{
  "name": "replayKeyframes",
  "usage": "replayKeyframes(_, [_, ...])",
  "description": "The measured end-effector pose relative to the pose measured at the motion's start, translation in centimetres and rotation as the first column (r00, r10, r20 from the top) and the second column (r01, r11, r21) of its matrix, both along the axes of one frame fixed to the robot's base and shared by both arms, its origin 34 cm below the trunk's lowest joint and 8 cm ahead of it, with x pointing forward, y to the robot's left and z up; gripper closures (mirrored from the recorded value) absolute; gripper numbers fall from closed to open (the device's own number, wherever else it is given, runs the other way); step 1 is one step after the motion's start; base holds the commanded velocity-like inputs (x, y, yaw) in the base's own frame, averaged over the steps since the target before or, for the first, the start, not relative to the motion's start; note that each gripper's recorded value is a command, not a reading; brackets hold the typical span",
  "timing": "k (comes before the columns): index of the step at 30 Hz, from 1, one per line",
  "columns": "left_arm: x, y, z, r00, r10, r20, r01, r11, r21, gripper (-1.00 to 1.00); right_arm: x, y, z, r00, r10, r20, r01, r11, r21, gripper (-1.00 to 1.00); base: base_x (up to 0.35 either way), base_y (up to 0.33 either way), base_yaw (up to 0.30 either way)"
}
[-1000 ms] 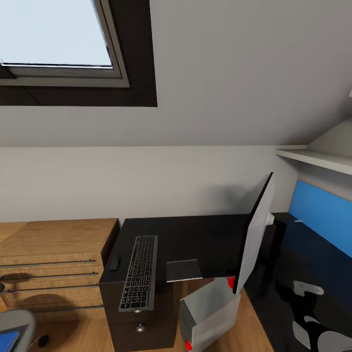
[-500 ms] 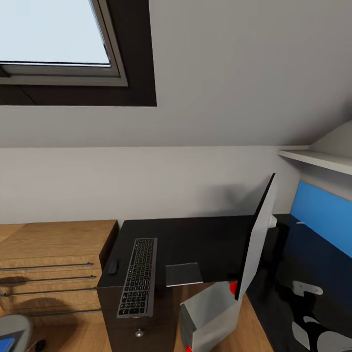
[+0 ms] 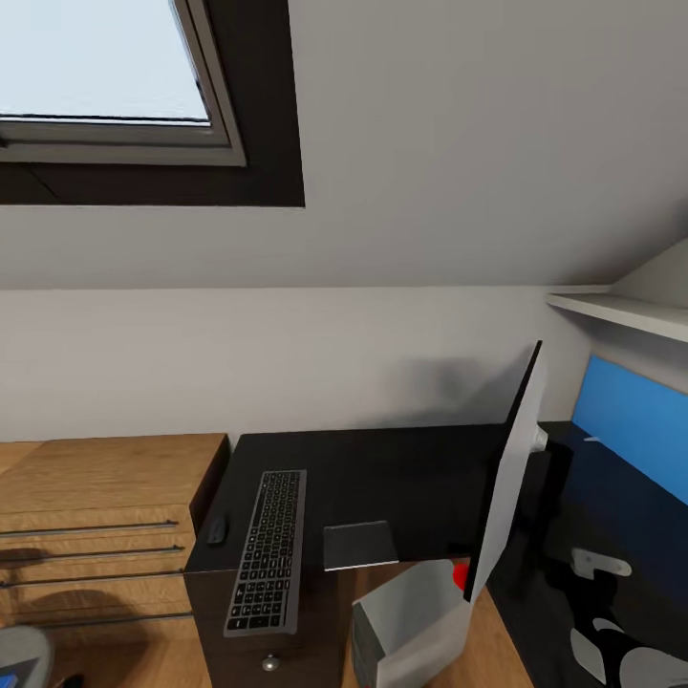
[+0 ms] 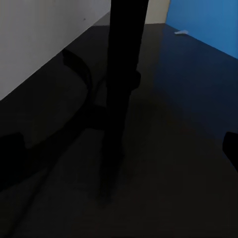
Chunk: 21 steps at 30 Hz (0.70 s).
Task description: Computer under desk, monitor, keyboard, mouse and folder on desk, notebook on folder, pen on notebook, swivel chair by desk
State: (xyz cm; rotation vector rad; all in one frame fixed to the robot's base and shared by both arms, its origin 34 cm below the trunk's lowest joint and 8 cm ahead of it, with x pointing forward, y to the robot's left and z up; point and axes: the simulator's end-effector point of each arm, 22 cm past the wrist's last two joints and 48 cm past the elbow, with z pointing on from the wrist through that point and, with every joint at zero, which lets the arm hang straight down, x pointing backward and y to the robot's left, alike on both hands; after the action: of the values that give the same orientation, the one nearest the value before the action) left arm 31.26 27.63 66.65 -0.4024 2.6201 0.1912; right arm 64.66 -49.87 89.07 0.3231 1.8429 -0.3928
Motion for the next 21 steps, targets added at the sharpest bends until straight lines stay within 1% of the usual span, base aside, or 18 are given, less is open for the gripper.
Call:
replayKeyframes(3, [0.0,0.0,0.0,1.0,0.0,0.0,0.0,1.0,0.0,-1.0,0.2,0.1,0.1,1.0,0.003,0.003,-0.003,1.0,0.0,-1.0,0.002,0.0,0.0])
replayKeyframes(5, [-0.1,0.0,0.0,1.0,0.0,-0.002,0.0,1.0,-0.001,-1.0,1.0,0.5,0.8,1.0,0.013,0.01,-0.013,1.0,0.004,-1.0,0.0,0.0,0.0])
replayKeyframes(10, [-0.9,-0.1,-0.5,1.0,0.0,-0.021,0.0,1.0,0.004,-1.0,3.0,0.9,2.1,1.0,0.027,-0.002,-0.026,0.999,0.026,-1.0,0.0,0.0,0.0])
replayKeyframes(14, [-1.2,-0.2,-0.7,1.0,0.003,-0.028,-0.003,1.0,0.003,-1.0,3.6,-0.3,3.0,1.0,0.006,-0.02,-0.005,1.0,0.023,-1.0,0.0,0.0,0.0])
replayKeyframes(21, [-1.2,-0.2,-0.7,1.0,0.004,-0.029,-0.004,1.0,0.004,-1.0,3.9,-0.8,3.4,0.999,-0.004,-0.038,0.005,1.0,0.027,-1.0,0.0,0.0,0.0])
